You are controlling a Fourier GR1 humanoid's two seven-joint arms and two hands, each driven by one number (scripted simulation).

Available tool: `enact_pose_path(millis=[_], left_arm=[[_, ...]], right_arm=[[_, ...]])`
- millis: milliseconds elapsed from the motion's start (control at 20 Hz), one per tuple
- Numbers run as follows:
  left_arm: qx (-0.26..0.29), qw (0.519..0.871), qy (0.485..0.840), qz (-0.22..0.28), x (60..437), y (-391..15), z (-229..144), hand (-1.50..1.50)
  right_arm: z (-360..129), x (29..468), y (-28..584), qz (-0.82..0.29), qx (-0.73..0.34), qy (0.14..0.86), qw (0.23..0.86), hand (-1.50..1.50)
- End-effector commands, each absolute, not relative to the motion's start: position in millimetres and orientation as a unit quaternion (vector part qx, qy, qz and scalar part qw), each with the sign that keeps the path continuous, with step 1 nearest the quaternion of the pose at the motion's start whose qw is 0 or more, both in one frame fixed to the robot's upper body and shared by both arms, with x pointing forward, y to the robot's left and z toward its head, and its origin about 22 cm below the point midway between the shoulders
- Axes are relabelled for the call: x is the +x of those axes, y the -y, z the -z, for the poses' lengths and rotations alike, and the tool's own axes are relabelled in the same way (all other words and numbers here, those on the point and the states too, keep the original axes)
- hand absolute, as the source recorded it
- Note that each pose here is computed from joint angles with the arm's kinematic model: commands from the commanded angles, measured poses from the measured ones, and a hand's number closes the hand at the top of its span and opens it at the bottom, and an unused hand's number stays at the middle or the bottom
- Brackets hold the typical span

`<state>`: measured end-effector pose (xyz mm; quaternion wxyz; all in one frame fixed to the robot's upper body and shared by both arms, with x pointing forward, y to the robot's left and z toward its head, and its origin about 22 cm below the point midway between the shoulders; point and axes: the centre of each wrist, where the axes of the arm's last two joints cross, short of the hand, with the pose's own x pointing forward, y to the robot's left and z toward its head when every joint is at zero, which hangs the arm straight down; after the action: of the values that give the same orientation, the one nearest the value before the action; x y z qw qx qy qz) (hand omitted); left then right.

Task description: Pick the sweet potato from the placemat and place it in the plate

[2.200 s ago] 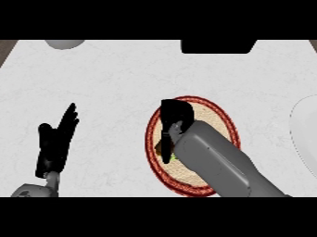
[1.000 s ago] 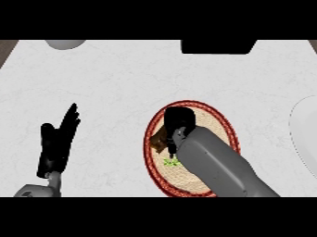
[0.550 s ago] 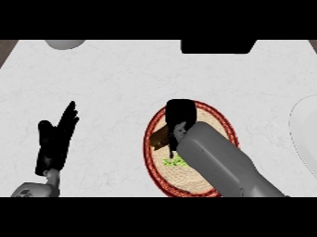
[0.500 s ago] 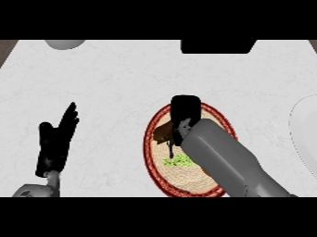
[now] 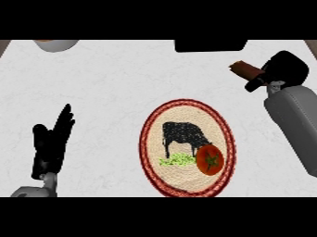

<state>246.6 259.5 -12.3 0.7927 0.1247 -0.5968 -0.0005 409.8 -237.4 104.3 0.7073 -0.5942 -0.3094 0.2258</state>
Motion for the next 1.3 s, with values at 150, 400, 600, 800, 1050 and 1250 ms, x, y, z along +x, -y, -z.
enact_pose_path(millis=[150, 400, 600, 800, 1050, 1250], left_arm=[[0.11, 0.793, 0.599, 0.022, 242.5, -253.4, 15.1, 0.0], [0.116, 0.797, 0.593, 0.009, 244.0, -260.5, 13.0, 0.0], [0.129, 0.795, 0.593, 0.013, 237.1, -258.2, 25.8, 0.0], [0.113, 0.794, 0.597, 0.011, 231.4, -242.2, 18.9, 0.0], [0.12, 0.795, 0.595, 0.012, 239.6, -247.7, 2.0, 0.0], [0.113, 0.793, 0.599, 0.008, 242.8, -266.1, 8.8, 0.0]], right_arm=[[-140.5, 415.2, 307.6, -0.012, -0.722, 0.32, 0.613, 1.5], [-150.7, 408.7, 329.8, 0.043, -0.76, 0.284, 0.583, 1.5], [-146.7, 400.6, 351.0, 0.088, -0.76, 0.259, 0.59, 1.5], [-135.5, 385.1, 367.0, 0.102, -0.756, 0.243, 0.599, 1.5], [-131.4, 364.9, 401.7, 0.109, -0.757, 0.211, 0.609, 1.5], [-116.0, 345.8, 413.4, 0.105, -0.745, 0.198, 0.628, 1.5]])
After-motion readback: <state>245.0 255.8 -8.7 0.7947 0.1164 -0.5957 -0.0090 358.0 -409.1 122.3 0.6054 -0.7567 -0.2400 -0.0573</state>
